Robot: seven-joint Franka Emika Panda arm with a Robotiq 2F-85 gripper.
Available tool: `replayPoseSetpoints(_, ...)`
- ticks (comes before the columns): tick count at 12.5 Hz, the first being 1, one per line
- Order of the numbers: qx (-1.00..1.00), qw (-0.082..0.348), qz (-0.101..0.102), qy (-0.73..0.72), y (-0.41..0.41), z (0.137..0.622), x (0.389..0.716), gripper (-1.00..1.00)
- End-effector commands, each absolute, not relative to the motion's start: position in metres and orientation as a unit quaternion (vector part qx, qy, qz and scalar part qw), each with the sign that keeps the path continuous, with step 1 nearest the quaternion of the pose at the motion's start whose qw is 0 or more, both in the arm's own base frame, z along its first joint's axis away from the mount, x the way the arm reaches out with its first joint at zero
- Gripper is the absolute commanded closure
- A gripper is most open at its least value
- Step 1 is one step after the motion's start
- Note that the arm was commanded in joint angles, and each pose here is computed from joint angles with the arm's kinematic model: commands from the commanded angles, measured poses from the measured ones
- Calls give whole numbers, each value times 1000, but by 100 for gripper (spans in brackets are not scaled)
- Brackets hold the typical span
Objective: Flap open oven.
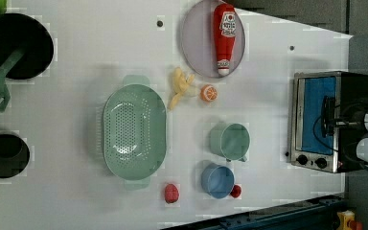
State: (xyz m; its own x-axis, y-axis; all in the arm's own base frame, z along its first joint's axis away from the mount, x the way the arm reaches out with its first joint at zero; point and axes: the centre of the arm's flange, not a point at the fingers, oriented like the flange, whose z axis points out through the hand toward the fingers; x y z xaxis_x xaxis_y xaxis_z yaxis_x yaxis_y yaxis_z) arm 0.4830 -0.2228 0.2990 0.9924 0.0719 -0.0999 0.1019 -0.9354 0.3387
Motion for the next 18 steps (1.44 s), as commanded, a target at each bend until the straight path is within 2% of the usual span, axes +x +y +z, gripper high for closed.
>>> replayPoseSetpoints(1, 980, 195, -36, 6, -156, 285, 501, 65)
replayPoseSetpoints(6, 961, 272, -55, 9, -84, 231, 505, 65)
replayPoseSetpoints(9, 942, 333, -48, 7, -44, 189, 502, 65)
replayPoseSetpoints(13, 912, 409, -18, -14, -11, 133, 495, 65)
replayPoseSetpoints(15, 901, 434, -12, -8, -2, 107, 492, 65)
replayPoseSetpoints(18, 896, 444, -16, 23, 12, 79, 493, 65)
